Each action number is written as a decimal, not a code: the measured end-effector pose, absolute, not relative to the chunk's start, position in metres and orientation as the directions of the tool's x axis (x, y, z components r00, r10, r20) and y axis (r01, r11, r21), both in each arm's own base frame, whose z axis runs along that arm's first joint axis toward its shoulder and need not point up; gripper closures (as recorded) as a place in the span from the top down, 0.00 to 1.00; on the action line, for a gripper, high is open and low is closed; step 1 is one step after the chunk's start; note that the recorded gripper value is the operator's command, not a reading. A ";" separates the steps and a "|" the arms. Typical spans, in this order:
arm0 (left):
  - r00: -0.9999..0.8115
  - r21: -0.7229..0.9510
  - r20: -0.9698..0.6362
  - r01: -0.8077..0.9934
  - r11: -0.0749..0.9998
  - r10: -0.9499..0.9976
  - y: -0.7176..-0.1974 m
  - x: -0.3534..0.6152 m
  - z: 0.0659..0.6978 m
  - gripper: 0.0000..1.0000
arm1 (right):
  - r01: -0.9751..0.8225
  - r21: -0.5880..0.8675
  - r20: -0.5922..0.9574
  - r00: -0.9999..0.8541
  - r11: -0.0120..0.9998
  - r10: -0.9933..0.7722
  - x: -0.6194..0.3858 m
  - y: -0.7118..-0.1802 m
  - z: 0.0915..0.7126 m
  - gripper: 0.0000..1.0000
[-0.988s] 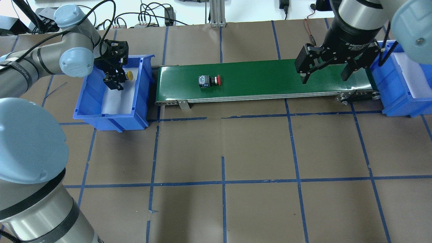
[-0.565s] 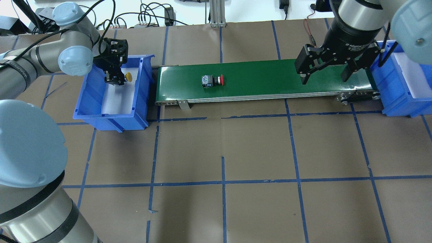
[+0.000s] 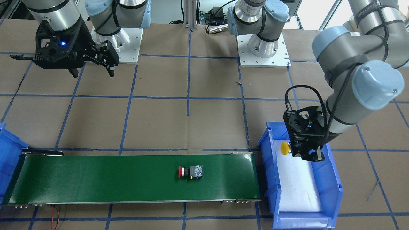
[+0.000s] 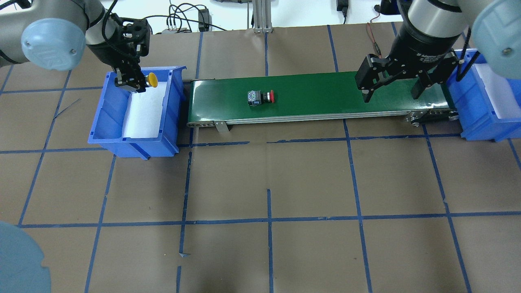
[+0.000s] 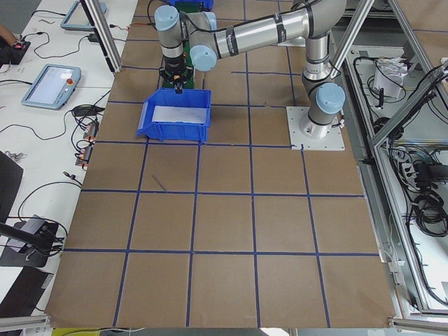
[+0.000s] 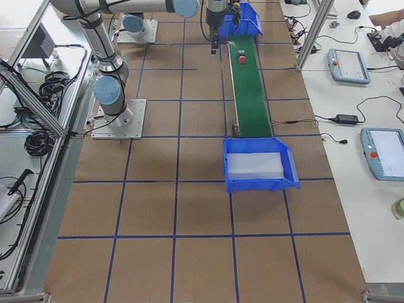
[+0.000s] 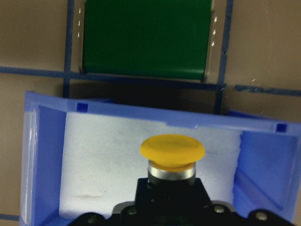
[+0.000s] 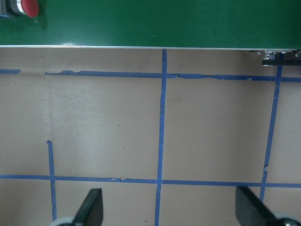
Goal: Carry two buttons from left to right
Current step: 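Carry the yellow button onto the conveyor and release it, then withdraw the left gripper beside the bin while the belt carries both buttons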
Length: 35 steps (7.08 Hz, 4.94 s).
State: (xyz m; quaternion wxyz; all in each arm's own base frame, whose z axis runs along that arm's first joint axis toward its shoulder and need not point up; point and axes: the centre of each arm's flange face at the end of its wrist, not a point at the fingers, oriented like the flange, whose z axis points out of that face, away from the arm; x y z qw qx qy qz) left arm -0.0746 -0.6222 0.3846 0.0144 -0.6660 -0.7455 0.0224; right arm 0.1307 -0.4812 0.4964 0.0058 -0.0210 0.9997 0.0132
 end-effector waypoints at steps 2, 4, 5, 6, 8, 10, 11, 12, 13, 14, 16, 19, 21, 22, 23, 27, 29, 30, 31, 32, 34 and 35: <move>-0.076 -0.051 -0.054 0.996 0.073 0.996 -0.624 -0.146 0.367 0.06 | -0.042 0.026 -0.012 -0.999 0.999 -0.042 0.131 -0.481 0.496 1.00; -0.033 -0.042 -0.017 0.999 0.033 0.999 -0.641 -0.181 0.309 0.09 | -0.043 0.022 -0.012 -0.999 0.999 -0.043 0.131 -0.481 0.497 1.00; -0.025 -0.036 -0.008 0.999 0.025 1.000 -0.650 -0.187 0.286 0.10 | -0.044 0.022 -0.012 -0.999 0.999 -0.043 0.131 -0.481 0.497 1.00; -0.023 -0.034 -0.016 0.999 0.022 1.000 -0.656 -0.189 0.273 0.15 | -0.044 0.023 -0.012 -0.999 0.999 -0.043 0.131 -0.481 0.497 1.00; -0.021 -0.033 -0.035 0.999 0.020 0.999 -0.660 -0.191 0.258 0.34 | -0.043 0.023 -0.012 -0.999 0.999 -0.042 0.131 -0.481 0.497 1.00; -0.022 -0.033 -0.029 0.999 0.021 0.999 -0.662 -0.192 0.246 0.97 | -0.042 0.023 -0.011 -0.999 0.999 -0.042 0.131 -0.481 0.497 1.00; -0.025 -0.034 -0.029 0.999 0.024 0.999 -0.661 -0.192 0.248 0.97 | -0.042 0.023 -0.011 -0.999 0.999 -0.042 0.131 -0.481 0.497 1.00; -0.024 -0.039 -0.028 0.999 0.023 0.999 -0.657 -0.193 0.260 0.97 | -0.043 0.023 -0.011 -0.999 0.999 -0.042 0.131 -0.481 0.497 1.00; -0.027 -0.044 -0.015 0.999 0.026 1.000 -0.646 -0.195 0.281 0.97 | -0.042 0.023 -0.010 -0.999 0.999 -0.042 0.131 -0.481 0.497 1.00; -0.063 -0.045 0.002 0.997 0.063 0.998 -0.625 -0.194 0.322 0.97 | -0.043 0.023 -0.011 -0.999 0.999 -0.042 0.131 -0.481 0.497 1.00; -0.238 -0.037 0.032 0.970 0.239 0.971 -0.571 -0.190 0.405 0.98 | -0.042 0.024 -0.011 -0.999 0.999 -0.042 0.131 -0.481 0.497 1.00; -0.633 -0.024 0.023 0.774 0.633 0.774 -0.500 -0.180 0.470 1.00 | -0.042 0.026 -0.012 -0.999 0.999 -0.042 0.130 -0.481 0.496 1.00; -0.893 -0.081 -0.003 0.449 0.890 0.451 -0.496 -0.173 0.495 1.00 | -0.042 0.027 -0.011 -0.999 0.999 -0.042 0.130 -0.481 0.496 1.00; -0.945 -0.095 0.004 0.325 0.941 0.327 -0.499 -0.172 0.500 1.00 | -0.042 0.027 -0.011 -0.999 0.999 -0.042 0.130 -0.481 0.496 1.00; -0.962 -0.101 0.010 0.269 0.958 0.272 -0.499 -0.172 0.500 1.00 | -0.042 0.027 -0.011 -0.999 0.999 -0.042 0.130 -0.481 0.496 1.00; -0.968 -0.117 0.012 0.247 0.962 0.250 -0.496 -0.173 0.500 1.00 | -0.042 0.029 -0.011 -0.999 0.999 -0.042 0.130 -0.481 0.496 1.00; -0.967 -0.119 0.011 0.253 0.960 0.256 -0.496 -0.173 0.501 1.00 | -0.042 0.029 -0.011 -0.999 0.999 -0.042 0.130 -0.481 0.496 1.00; -0.966 -0.118 0.011 0.254 0.960 0.257 -0.496 -0.173 0.500 1.00 | -0.042 0.030 -0.011 -0.999 0.999 -0.042 0.130 -0.481 0.496 1.00; -0.966 -0.117 0.011 0.256 0.960 0.259 -0.496 -0.173 0.500 1.00 | -0.042 0.030 -0.012 -0.999 0.999 -0.042 0.130 -0.481 0.496 1.00; -0.965 -0.116 0.011 0.257 0.959 0.260 -0.496 -0.173 0.499 1.00 | -0.042 0.030 -0.012 -0.999 0.999 -0.042 0.130 -0.481 0.495 1.00; -0.966 -0.118 0.012 0.257 0.959 0.260 -0.496 -0.172 0.500 1.00 | -0.042 0.033 -0.012 -0.999 0.999 -0.042 0.130 -0.481 0.495 1.00; -0.966 -0.118 0.012 0.256 0.959 0.260 -0.496 -0.172 0.500 1.00 | -0.041 0.033 -0.012 -0.999 0.999 -0.041 0.130 -0.481 0.495 1.00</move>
